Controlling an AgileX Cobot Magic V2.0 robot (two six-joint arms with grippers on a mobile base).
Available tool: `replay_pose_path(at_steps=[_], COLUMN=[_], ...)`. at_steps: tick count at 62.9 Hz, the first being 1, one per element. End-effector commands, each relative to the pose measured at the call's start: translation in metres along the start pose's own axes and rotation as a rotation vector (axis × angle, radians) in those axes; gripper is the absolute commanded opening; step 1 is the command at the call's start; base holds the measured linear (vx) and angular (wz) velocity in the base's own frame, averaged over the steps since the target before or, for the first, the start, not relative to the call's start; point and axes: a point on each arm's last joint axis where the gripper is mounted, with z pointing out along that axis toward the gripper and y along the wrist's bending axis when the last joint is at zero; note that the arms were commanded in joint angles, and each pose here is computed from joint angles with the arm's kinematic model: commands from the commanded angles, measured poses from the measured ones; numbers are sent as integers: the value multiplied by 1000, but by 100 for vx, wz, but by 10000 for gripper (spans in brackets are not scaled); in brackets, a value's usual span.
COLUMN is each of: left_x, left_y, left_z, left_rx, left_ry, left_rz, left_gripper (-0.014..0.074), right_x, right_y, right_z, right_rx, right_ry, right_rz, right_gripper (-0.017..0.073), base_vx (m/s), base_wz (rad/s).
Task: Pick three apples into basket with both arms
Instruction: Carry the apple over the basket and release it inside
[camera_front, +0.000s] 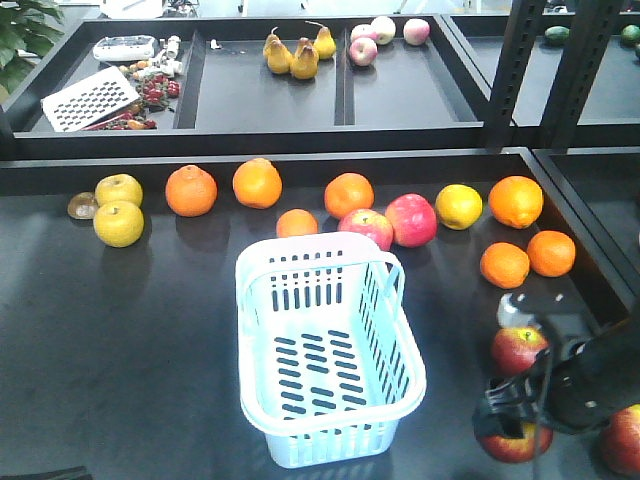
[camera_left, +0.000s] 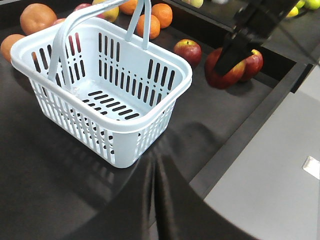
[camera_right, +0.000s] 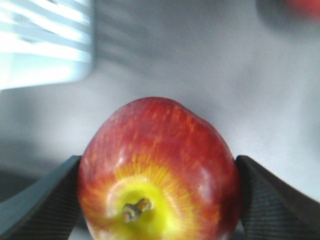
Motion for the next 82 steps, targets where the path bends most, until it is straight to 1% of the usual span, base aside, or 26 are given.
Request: replay_pose_path(at_steps=[1,4,7,9,13,16,17,22,23,24,27,29,32,33,35,38,42,44,49,52,54,62,69,73,79,82], left_x=[-12,-12,-12,-12,-12,-12,-12,-12,-12,-12,-12,-12,-12,-12,-12,-12,-12,-12,-12,-12,-12,-12,-12,-12,-12,-12], left_y=[0,0,0,0,0,0,0,0,0,0,0,0,0,0,0,0,0,0,0,0,0,0,0,0,0,0], left_z=[-3,-3,-3,-3,-3,-3,-3,-3,-3,-3,-3,-3,-3,-3,-3,-3,-3,-3,-3,-3,-3,-3,-3,-3,-3,-3], left_rx=[-11,-11,-11,-11,-11,-11,-11,-11,-11,-11,-11,-11,-11,-11,-11,-11,-11,-11,-11,-11,-11,-11,-11,-11,-11,-11], left_ry=[-71,-71,-71,-71,-71,-71,-71,-71,-71,-71,-71,-71,-71,-71,-71,-71,-71,-71,-71,-71,-71,-71,-71,-71,-71,-71], left_rz=[-27,-27,-27,-27,-27,-27,-27,-27,-27,-27,-27,-27,-27,-27,-27,-27,-27,-27,-27,-27,-27,-27,-27,-27,-27,-27], left_gripper=[-6,-6,-6,-6,-6,-6,-6,-6,-6,-6,-6,-6,-6,-6,-6,-6,-6,-6,-6,-6,-6,-6,-6,-6,-6,-6], right_x=[2,4,7,9,11,11,11,6,5,4,-1,-3,-7,-9,-12,-18,-27,-31,-45,-53,-59,-69,-70,-70,-71,-71], right_y=[12,16,20,24,31,38,40,49,51,53,62,69,77,81,85,90,94,96,105,109,111,112,111,110,110,110], right_z=[-39,-52,-62,-69,-77,-82,-83,-87,-87,-87,-86,-84,-78,-75,-69,-58,-43,-37,-25,-19,-17,-4,4,4,2,2], right_rx=[-8,-12,-26,-50,-99,-155,-182,-284,-301,-316,-376,-412,-442,-445,-437,-405,-342,-325,-329,-330,-331,-328,-321,-316,-311,-311], right_ry=[-118,-167,-207,-235,-273,-304,-319,-381,-391,-404,-439,-448,-452,-455,-462,-471,-484,-483,-452,-440,-438,-409,-390,-393,-402,-402], right_rz=[-57,-66,-62,-56,-63,-89,-84,-97,-103,-122,-133,-147,-167,-178,-183,-174,-164,-175,-225,-242,-244,-237,-234,-242,-249,-249], right_gripper=[-8,-7,-7,-7,-5,-4,-4,-4,-4,-4,-4,-4,-4,-4,-3,0,11,19,54,87,108,240,433,541,641,663], base_vx=[0,0,0,0,0,0,0,0,0,0,0,0,0,0,0,0,0,0,0,0,0,0,0,0,0,0], base_wz=[0,0,0,0,0,0,0,0,0,0,0,0,0,0,0,0,0,0,0,0,0,0,0,0,0,0])
